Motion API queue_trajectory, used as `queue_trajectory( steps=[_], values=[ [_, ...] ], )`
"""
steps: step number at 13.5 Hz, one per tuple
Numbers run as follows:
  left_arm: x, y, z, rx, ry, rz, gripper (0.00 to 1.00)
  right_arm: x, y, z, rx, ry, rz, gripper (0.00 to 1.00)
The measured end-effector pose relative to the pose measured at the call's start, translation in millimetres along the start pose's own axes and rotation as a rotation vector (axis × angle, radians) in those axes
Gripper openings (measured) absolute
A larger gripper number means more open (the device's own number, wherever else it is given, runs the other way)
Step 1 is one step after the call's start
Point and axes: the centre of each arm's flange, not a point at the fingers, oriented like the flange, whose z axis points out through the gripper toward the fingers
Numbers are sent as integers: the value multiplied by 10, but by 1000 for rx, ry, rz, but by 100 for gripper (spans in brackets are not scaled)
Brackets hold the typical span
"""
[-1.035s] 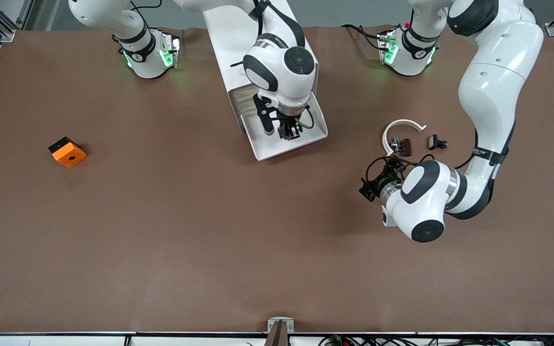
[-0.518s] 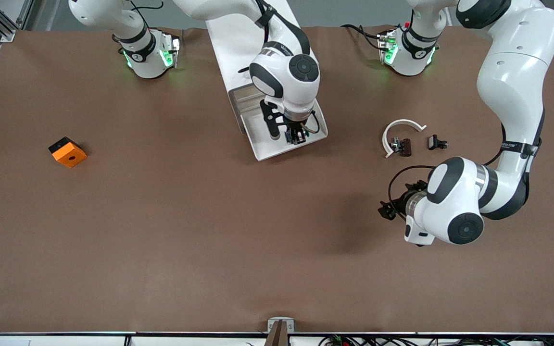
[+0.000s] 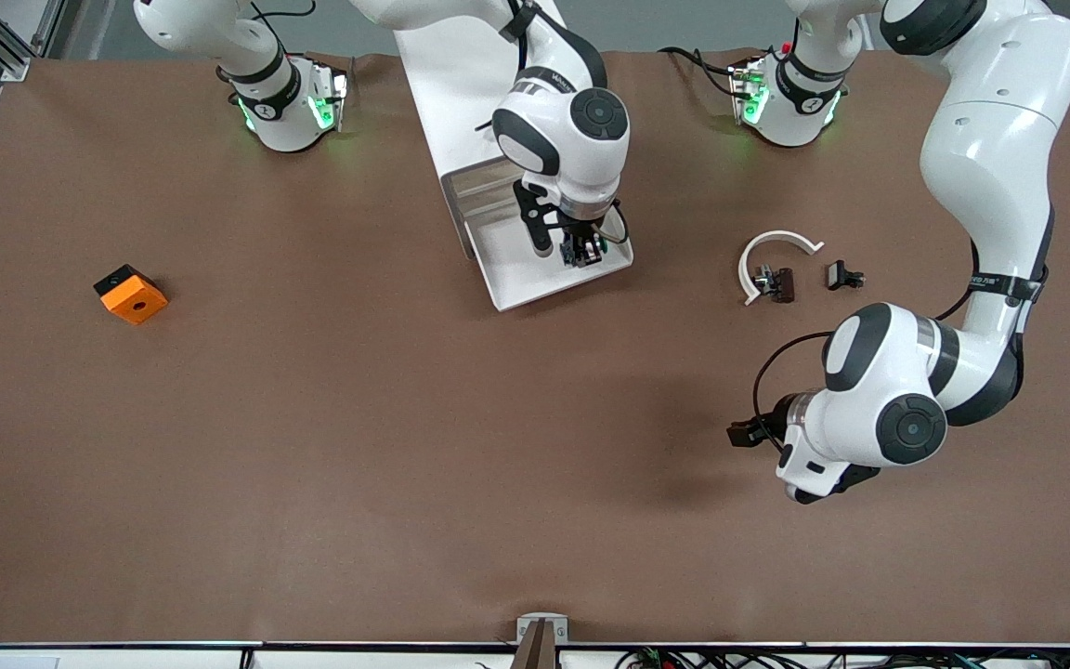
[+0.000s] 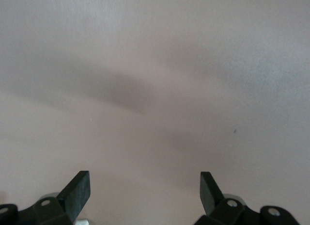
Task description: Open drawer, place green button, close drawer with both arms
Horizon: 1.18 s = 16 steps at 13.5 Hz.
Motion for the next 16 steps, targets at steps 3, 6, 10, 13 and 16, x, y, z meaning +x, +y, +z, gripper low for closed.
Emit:
queue_trajectory(
  steps=[3, 6, 10, 13, 16],
  values=[
    [19, -1, -12, 7, 22, 63, 100, -62, 53, 51, -6, 5, 14, 41],
    [57, -48, -119, 4, 52, 151, 100, -96, 85, 171, -18, 16, 20, 41],
    [123, -274, -498, 2, 107, 217, 100, -80, 70, 181, -25, 12, 21, 54],
    [167, -524, -711, 11, 132, 269, 100, -19, 23, 98, -59, 27, -36, 85],
    [119, -615, -803, 23, 140, 269, 100, 256, -241, -323, -141, -11, -130, 100]
  ],
)
